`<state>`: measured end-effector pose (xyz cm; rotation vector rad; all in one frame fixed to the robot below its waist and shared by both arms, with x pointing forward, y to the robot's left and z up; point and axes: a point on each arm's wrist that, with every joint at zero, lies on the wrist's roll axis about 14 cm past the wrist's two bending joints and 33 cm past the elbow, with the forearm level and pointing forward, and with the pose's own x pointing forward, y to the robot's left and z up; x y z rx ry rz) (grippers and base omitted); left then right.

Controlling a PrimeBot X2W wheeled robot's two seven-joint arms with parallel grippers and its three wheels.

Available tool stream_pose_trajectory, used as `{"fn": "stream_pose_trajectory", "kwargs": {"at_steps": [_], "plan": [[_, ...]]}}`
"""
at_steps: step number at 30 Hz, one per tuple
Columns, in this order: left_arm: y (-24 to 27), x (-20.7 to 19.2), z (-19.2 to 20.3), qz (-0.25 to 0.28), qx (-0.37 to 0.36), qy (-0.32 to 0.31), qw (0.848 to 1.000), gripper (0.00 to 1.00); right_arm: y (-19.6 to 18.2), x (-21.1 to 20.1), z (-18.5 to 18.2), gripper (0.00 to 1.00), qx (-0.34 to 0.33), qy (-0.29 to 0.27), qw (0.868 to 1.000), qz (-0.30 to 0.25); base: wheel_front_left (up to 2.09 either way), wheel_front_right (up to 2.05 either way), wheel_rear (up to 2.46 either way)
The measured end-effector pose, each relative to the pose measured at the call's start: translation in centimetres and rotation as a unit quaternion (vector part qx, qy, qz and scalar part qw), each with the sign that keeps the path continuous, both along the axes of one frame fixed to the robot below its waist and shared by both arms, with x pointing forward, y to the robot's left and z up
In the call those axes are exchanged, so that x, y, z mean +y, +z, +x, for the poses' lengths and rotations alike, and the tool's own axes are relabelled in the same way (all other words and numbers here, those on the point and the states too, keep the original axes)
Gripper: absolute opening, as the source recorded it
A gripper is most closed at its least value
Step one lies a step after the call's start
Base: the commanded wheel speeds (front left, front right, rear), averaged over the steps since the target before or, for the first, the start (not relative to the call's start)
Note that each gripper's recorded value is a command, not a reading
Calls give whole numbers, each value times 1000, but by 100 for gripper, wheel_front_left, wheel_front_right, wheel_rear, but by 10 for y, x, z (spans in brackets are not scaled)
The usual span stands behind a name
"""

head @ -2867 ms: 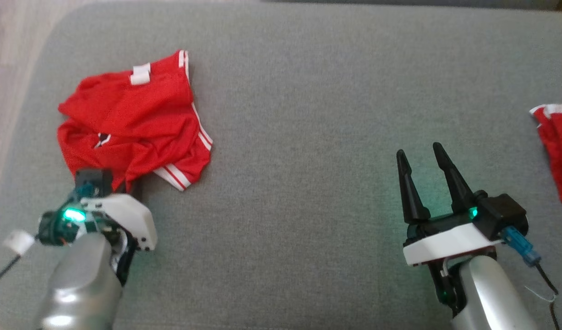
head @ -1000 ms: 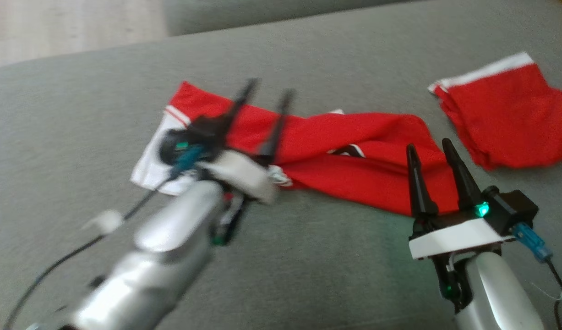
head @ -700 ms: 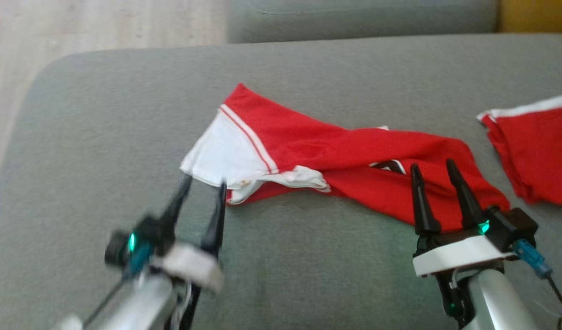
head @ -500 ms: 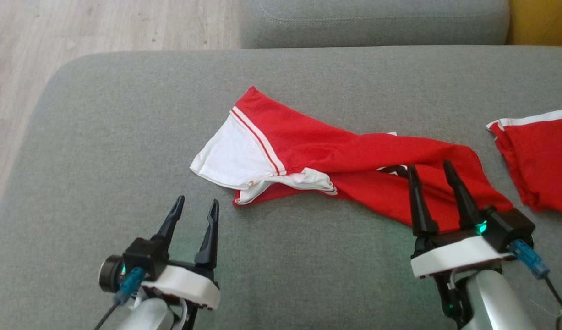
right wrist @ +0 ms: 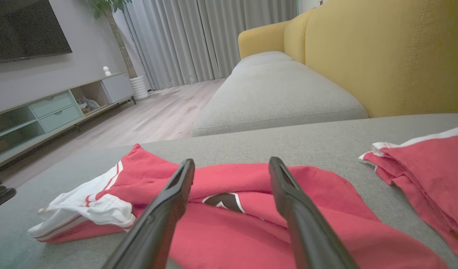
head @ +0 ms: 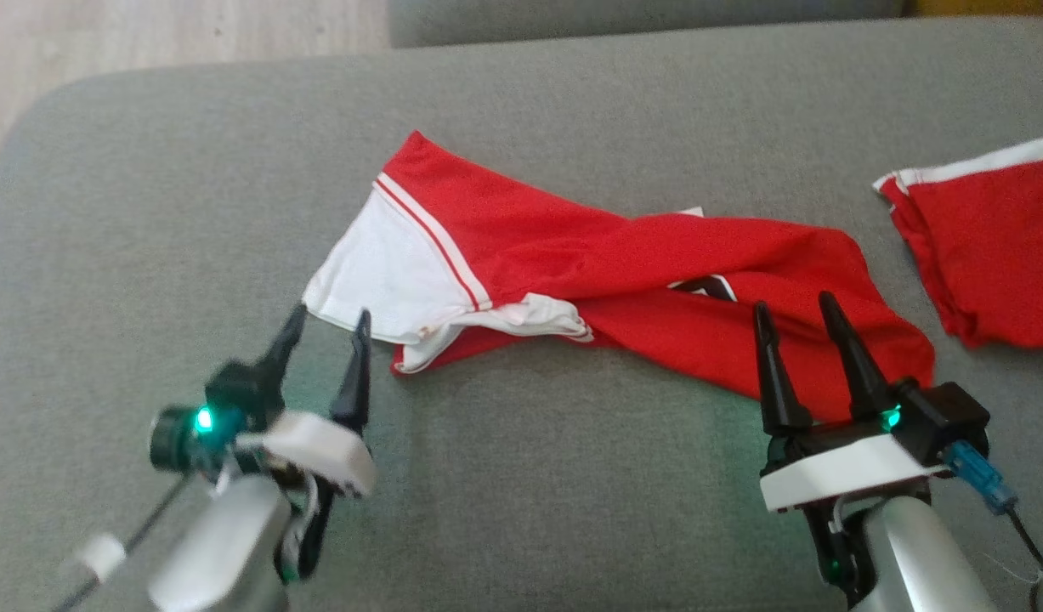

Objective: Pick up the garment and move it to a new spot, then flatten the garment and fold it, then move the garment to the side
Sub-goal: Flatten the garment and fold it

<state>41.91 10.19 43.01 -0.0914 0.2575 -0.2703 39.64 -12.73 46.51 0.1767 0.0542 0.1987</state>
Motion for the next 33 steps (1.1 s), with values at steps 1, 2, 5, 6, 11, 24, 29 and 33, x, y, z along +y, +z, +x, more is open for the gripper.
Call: {"fn": "stream_pose_trajectory", "kwargs": {"at_steps": [1,2,5,6,11,24,29,33], "plan": [[-3,0,7,7,9,-3,1000,100,-3,-2,0,100,4,-2,1000,-1,0,0,0],[-7,1,14,12,19,-3,1000,100,-6,-3,1,100,8,-5,1000,-1,0,0,0],[-23,5,27,32,50,-4,998,100,-13,-8,1,100,17,-12,1000,-2,0,0,0],[-32,7,29,40,67,-5,997,100,-14,-10,2,100,20,-14,1000,-3,0,0,0],[-69,17,32,74,134,1,988,100,-17,-16,8,100,23,-22,999,-6,0,0,0],[-74,-4,50,85,159,-71,981,0,-19,-28,7,100,25,-38,999,-9,0,0,0],[-42,-25,48,9,94,-86,992,0,-7,-29,5,100,10,-42,999,-2,0,0,0],[14,-52,57,-68,21,-106,992,0,3,-29,2,100,-4,-42,999,1,0,0,0]]}}
